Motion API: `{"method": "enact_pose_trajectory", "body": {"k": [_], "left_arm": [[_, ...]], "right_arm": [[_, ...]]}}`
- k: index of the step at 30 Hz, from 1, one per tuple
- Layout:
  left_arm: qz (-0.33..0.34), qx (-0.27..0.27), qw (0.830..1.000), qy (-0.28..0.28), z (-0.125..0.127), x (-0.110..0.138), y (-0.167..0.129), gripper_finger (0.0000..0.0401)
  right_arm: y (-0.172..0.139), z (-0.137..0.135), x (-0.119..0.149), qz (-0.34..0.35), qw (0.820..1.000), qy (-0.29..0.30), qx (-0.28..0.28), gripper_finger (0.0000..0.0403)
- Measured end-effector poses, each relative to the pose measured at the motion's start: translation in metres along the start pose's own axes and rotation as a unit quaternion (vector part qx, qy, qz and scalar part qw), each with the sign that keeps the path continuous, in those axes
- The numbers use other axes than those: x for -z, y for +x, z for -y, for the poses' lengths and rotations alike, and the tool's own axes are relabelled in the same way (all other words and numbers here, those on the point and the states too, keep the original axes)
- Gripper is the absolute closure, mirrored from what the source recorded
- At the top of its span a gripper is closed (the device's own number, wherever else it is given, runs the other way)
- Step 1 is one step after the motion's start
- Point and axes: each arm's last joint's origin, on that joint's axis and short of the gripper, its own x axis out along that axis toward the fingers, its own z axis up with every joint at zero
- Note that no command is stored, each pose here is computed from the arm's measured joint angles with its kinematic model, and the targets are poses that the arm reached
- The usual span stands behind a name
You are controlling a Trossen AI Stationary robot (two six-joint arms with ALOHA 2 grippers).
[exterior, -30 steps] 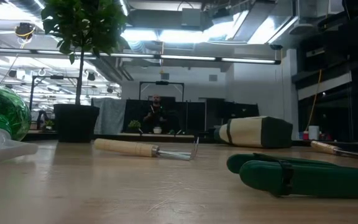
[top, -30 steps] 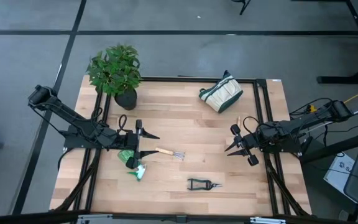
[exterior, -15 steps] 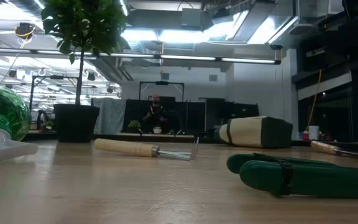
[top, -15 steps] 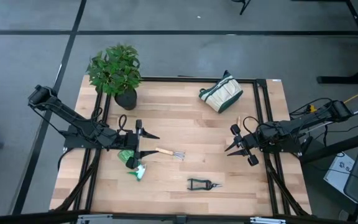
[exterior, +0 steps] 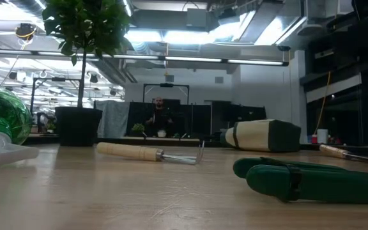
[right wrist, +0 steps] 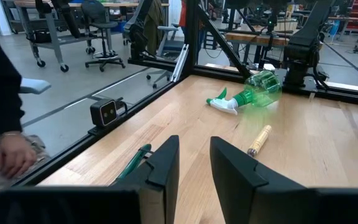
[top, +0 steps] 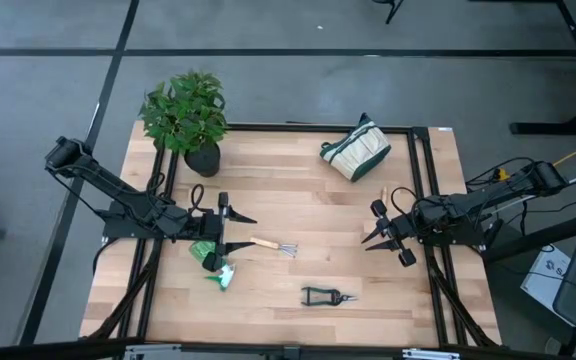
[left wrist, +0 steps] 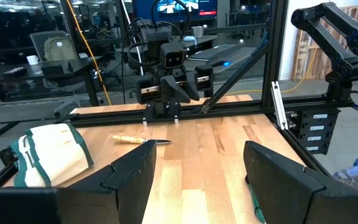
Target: Pick & Place Garden tools in Gardening bag
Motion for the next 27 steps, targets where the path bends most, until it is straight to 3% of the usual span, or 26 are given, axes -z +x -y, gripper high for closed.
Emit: {"method": "enact_pose_trajectory", "body": {"k": [13,21,24,27], "left_arm": [[0.000,0.000,1.000,0.000,0.000,0.000,0.000,0.0161],[0.000,0.000,1.000,0.000,0.000,0.000,0.000,0.0161],[0.000,0.000,1.000,0.000,0.000,0.000,0.000,0.0162],[0.000,0.000,1.000,0.000,0.000,0.000,0.000,0.0162]], "right_arm": [[0.000,0.000,-0.003,0.014,0.989,0.144,-0.002,0.0310],[-0.001,0.001,-0.012,0.060,0.987,0.146,-0.001,0.0310],[-0.001,0.003,-0.014,0.076,0.986,0.145,0.037,0.0310],[-0.002,0.009,-0.014,0.088,0.978,0.131,0.134,0.0310]]}}
